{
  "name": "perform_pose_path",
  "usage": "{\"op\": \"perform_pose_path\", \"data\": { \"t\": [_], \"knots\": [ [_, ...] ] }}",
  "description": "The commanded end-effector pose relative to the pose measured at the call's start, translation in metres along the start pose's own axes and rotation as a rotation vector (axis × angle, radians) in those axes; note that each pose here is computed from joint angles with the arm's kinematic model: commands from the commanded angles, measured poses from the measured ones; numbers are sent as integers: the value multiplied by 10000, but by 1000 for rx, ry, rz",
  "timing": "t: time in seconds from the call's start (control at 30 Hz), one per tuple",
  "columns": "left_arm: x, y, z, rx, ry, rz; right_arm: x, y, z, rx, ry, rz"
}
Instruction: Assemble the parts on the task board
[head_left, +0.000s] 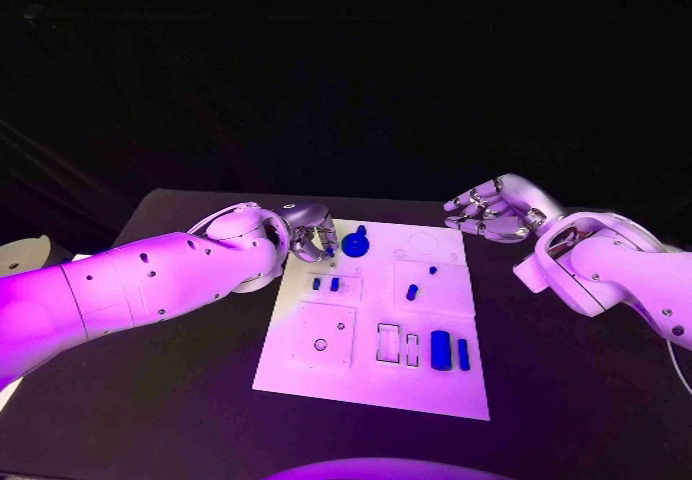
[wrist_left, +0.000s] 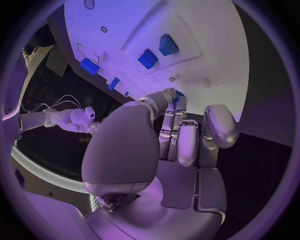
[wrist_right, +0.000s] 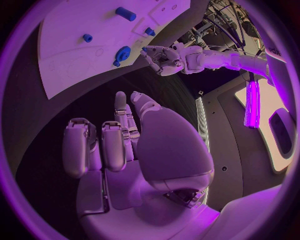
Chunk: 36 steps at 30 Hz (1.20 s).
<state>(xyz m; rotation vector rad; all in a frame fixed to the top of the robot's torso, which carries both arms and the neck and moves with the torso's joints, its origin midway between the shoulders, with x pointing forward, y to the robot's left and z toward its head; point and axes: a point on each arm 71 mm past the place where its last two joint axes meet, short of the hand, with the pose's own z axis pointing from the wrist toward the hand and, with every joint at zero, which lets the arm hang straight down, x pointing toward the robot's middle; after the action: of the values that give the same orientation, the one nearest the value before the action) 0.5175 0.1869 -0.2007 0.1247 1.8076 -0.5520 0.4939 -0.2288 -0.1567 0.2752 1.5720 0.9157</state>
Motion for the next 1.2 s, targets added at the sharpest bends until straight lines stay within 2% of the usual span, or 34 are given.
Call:
{"op": "perform_pose_path", "data": {
  "t": [0.03, 0.2, 0.6, 0.9, 1.2],
  "knots": [
    [24, 29, 6, -25, 35, 0, 7, 13, -1, -12, 3, -2],
    [40, 39, 7, -29, 47, 2, 7, 13, -1, -13, 3, -1],
    [74, 5, 22, -28, 62, 3, 11, 19, 0, -15, 3, -1],
    [125, -52, 53, -15, 84, 4, 13, 23, 1, -16, 4, -1],
    [141, -54, 58, -19, 95, 6, 14, 24, 1, -16, 4, 0]
  ]
}}
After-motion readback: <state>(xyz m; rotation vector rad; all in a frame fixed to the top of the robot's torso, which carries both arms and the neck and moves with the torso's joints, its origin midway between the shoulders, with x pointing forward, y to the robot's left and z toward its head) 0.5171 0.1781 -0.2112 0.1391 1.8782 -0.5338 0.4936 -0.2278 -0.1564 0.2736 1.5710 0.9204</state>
